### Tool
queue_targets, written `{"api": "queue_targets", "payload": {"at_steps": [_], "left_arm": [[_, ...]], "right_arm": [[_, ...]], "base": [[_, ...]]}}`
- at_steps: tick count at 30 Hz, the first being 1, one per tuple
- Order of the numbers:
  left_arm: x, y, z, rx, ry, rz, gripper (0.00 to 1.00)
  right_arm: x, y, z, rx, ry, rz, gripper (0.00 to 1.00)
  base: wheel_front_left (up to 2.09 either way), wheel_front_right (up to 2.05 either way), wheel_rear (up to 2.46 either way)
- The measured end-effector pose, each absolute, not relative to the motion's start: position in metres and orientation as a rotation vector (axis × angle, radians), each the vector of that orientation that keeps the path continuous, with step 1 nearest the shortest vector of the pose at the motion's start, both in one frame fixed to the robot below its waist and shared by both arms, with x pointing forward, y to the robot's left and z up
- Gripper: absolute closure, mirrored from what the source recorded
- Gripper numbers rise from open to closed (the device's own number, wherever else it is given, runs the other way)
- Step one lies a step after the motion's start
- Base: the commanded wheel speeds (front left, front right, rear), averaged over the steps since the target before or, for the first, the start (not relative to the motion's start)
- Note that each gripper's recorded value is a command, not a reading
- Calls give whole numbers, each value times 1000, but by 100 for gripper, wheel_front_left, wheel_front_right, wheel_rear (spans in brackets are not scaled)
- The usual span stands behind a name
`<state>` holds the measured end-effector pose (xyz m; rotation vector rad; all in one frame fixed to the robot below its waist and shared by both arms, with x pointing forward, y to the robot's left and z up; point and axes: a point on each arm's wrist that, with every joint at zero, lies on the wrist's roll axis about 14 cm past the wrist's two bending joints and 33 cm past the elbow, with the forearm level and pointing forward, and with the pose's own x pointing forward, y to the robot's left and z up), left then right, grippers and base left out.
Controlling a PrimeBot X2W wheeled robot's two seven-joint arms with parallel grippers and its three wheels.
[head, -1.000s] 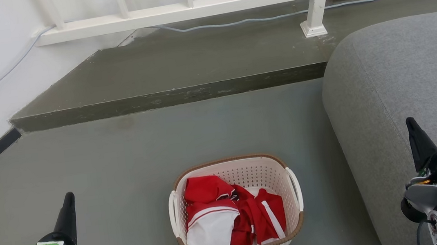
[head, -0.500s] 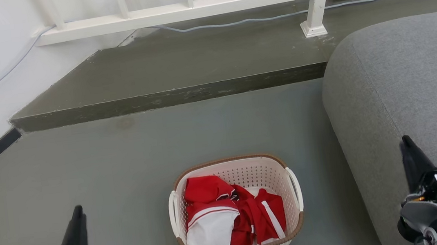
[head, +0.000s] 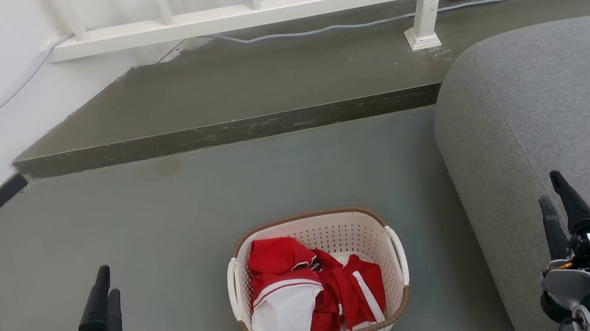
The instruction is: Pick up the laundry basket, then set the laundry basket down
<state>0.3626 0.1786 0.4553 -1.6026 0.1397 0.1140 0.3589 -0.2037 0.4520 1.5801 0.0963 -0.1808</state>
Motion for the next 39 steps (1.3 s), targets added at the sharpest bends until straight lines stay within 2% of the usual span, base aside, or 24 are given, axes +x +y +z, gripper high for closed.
{"api": "queue_targets", "payload": {"at_steps": [8, 18, 39], "left_arm": [[370, 176, 468, -1533, 115, 78, 0], [378, 176, 480, -1352, 88, 35, 0], [391, 158, 512, -854, 49, -85, 0]], "right_arm": [[365, -209, 462, 1489, 71, -163, 0], [372, -214, 476, 1248, 62, -108, 0], [382, -203, 503, 779, 32, -13, 0]], "base": [[0, 0, 0], [0, 0, 0], [0, 0, 0]]}}
